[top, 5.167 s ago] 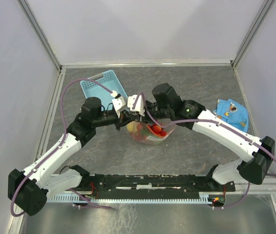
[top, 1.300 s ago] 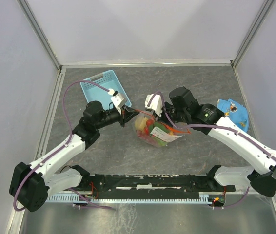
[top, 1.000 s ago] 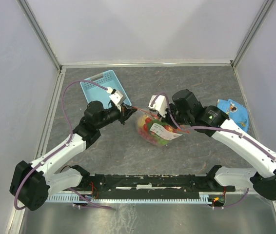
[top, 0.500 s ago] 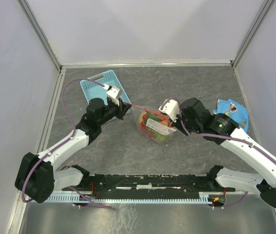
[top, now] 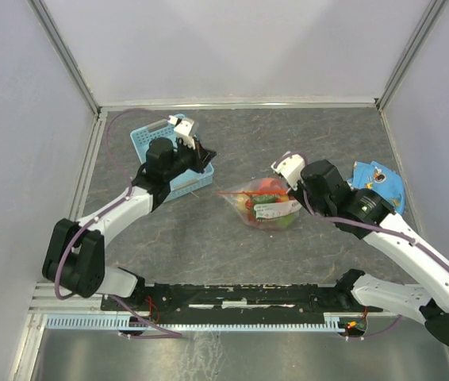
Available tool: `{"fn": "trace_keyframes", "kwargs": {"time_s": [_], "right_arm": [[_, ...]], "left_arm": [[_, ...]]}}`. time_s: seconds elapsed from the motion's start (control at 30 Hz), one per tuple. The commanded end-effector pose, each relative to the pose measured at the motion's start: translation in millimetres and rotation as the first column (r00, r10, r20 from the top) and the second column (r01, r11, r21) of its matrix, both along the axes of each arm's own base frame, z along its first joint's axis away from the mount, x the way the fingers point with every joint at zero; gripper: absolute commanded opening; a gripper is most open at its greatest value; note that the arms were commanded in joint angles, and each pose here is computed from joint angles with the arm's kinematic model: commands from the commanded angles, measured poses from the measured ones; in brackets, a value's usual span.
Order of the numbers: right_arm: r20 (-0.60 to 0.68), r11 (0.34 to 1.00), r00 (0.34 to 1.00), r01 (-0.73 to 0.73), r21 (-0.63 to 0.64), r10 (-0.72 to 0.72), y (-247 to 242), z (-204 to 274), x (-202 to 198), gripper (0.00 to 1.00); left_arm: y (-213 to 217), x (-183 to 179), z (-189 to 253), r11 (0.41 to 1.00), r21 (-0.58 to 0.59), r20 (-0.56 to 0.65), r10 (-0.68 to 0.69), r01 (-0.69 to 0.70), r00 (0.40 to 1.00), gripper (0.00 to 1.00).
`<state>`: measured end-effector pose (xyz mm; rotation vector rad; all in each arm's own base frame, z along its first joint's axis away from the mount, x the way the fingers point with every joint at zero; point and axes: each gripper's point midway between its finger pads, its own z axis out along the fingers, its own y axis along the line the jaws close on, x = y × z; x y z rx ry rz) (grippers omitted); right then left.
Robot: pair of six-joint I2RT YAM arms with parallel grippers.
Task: Place the food in the zip-top bag and seal the zipper
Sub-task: Place the zipper food storage bag at the center of the board.
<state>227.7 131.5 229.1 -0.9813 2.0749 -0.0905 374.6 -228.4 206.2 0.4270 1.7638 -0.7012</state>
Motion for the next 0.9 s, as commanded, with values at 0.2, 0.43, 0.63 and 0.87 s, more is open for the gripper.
{"fn": "trace_keyframes", "kwargs": {"time_s": [0.2,0.43,0.63,0.87], "right_arm": [[0.191,0.968,0.960,0.170,0.184,-0.205,1,51,54,0.13],[0.174,0.937,0.953,0.190,0.291,-0.248,-17,36,24,0.50],[0.207,0.892,0.922,0.228,0.391,-0.326,-43,42,-1,0.64],[0.263,0.802,0.835,0.301,0.515,-0.483,-90,56,-30,0.99]], "left_arm": [[-24,17,97,0.980,-0.195,0.102,-0.030,0.050,0.994,0.29],[37,-33,99,0.951,-0.232,-0.002,0.208,-0.203,0.978,0.55],[86,-88,129,0.924,-0.215,0.009,0.326,-0.317,0.945,0.67],[145,-153,156,0.868,-0.259,0.121,0.464,-0.423,0.878,0.88]]}}
